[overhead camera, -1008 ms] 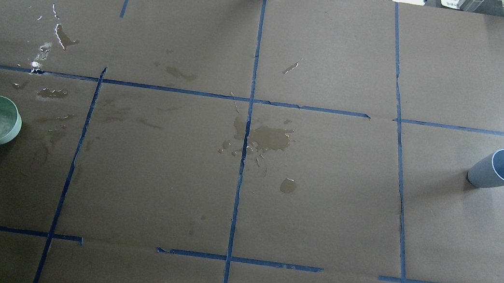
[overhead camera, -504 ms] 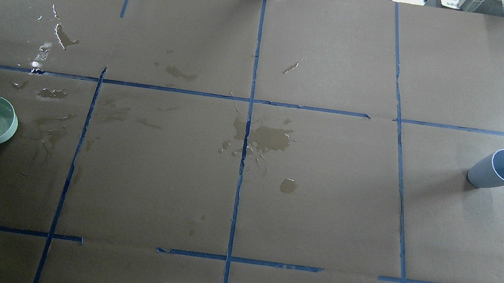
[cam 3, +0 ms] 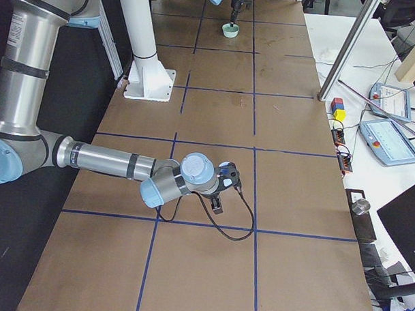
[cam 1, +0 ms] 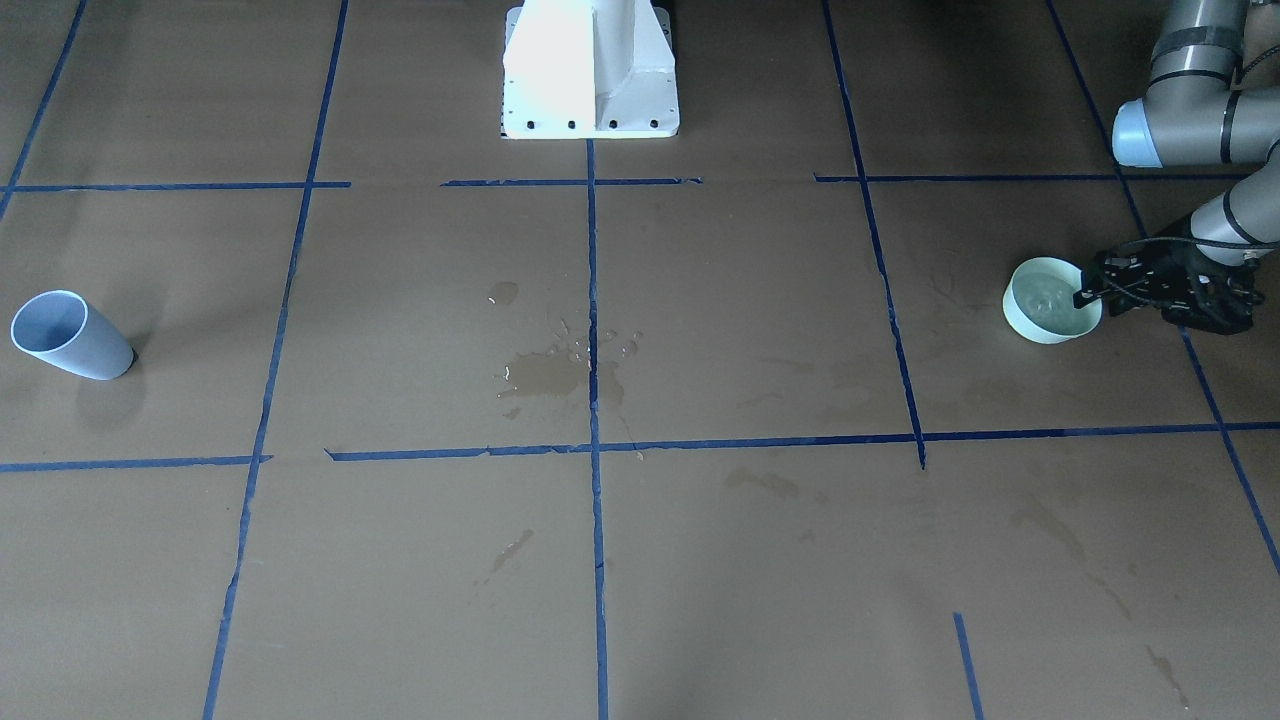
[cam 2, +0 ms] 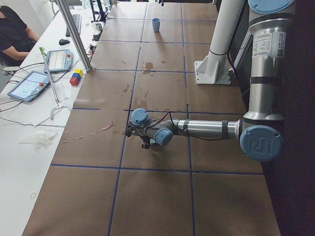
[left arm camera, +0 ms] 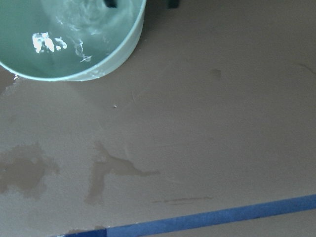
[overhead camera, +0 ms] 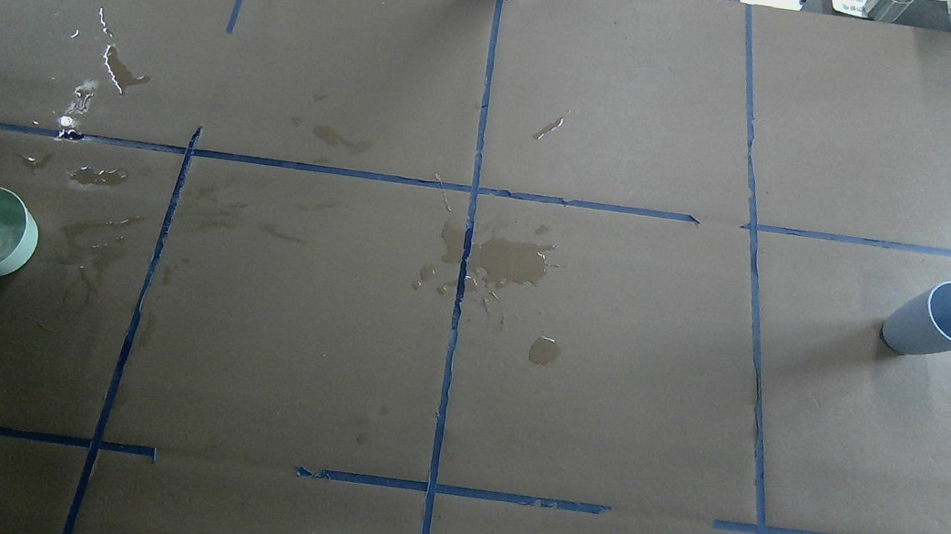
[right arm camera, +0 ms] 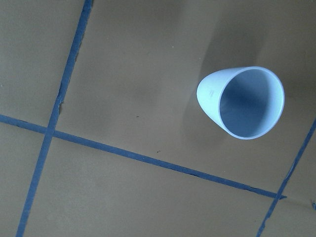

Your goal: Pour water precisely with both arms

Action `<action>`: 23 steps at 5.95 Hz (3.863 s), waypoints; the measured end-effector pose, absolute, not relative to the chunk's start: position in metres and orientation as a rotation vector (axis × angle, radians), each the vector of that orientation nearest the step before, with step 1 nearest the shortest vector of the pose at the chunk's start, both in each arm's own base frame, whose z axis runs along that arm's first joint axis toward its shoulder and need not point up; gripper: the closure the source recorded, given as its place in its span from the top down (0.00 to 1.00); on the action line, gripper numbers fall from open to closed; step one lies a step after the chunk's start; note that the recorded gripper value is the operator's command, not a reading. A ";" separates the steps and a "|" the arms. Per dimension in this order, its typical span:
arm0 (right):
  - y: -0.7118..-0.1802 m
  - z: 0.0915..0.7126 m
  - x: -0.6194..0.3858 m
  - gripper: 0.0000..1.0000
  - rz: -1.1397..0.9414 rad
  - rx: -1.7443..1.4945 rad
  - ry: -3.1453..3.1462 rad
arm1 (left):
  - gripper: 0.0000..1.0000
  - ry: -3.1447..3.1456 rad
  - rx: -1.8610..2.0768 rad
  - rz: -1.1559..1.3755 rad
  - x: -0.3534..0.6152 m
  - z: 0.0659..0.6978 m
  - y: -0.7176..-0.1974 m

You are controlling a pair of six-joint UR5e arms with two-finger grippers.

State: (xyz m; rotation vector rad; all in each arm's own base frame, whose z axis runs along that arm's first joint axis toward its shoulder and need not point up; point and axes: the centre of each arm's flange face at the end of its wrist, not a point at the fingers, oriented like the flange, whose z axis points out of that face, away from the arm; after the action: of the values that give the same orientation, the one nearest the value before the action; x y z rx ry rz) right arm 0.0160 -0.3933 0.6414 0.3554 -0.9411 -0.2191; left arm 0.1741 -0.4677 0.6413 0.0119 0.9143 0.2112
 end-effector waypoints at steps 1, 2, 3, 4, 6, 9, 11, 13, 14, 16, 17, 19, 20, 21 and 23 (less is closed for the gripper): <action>-0.393 0.643 0.017 1.00 -0.215 0.353 -0.936 | 1.00 0.942 0.011 0.193 0.163 0.637 -0.472; -0.393 0.646 0.018 1.00 -0.205 0.343 -0.933 | 1.00 0.967 0.036 0.149 0.137 0.629 -0.480; -0.394 0.649 0.021 1.00 -0.180 0.309 -0.929 | 1.00 0.978 0.083 0.100 0.104 0.619 -0.488; -0.395 0.652 0.025 1.00 -0.144 0.266 -0.909 | 1.00 0.977 0.128 0.058 0.074 0.611 -0.492; -0.397 0.652 0.034 1.00 -0.091 0.210 -0.842 | 1.00 0.957 0.197 0.033 0.027 0.614 -0.485; -0.400 0.627 0.035 1.00 -0.074 0.173 -0.752 | 1.00 0.789 0.187 0.092 -0.048 0.641 -0.459; -0.399 0.599 0.031 1.00 -0.073 0.140 -0.755 | 1.00 0.772 0.095 0.054 -0.062 0.635 -0.446; -0.398 0.592 0.030 1.00 -0.073 0.127 -0.749 | 1.00 0.802 0.011 0.025 -0.060 0.621 -0.436; -0.397 0.594 0.030 1.00 -0.075 0.126 -0.750 | 1.00 0.811 0.020 0.032 -0.059 0.605 -0.433; -0.392 0.600 0.031 1.00 -0.073 0.115 -0.749 | 1.00 0.814 0.051 0.105 -0.055 0.595 -0.432; -0.389 0.603 0.031 1.00 -0.076 0.111 -0.749 | 1.00 0.815 0.047 0.120 -0.053 0.599 -0.429; -0.388 0.604 0.030 1.00 -0.095 0.111 -0.752 | 1.00 0.848 0.048 0.127 -0.050 0.602 -0.418; -0.387 0.601 0.028 1.00 -0.104 0.110 -0.776 | 1.00 0.855 0.050 0.129 -0.050 0.602 -0.417; -0.386 0.595 0.025 1.00 -0.113 0.112 -0.814 | 1.00 0.857 0.044 0.126 -0.050 0.604 -0.416; -0.388 0.590 0.025 1.00 -0.118 0.122 -0.827 | 1.00 0.851 0.036 0.123 -0.050 0.606 -0.415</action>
State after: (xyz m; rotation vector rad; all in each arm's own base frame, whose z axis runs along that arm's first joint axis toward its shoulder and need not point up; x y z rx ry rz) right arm 0.0254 -0.3879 0.5903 0.1218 -0.8267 -0.1178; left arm -0.0502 -0.4152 0.6064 0.0357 0.8511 0.1226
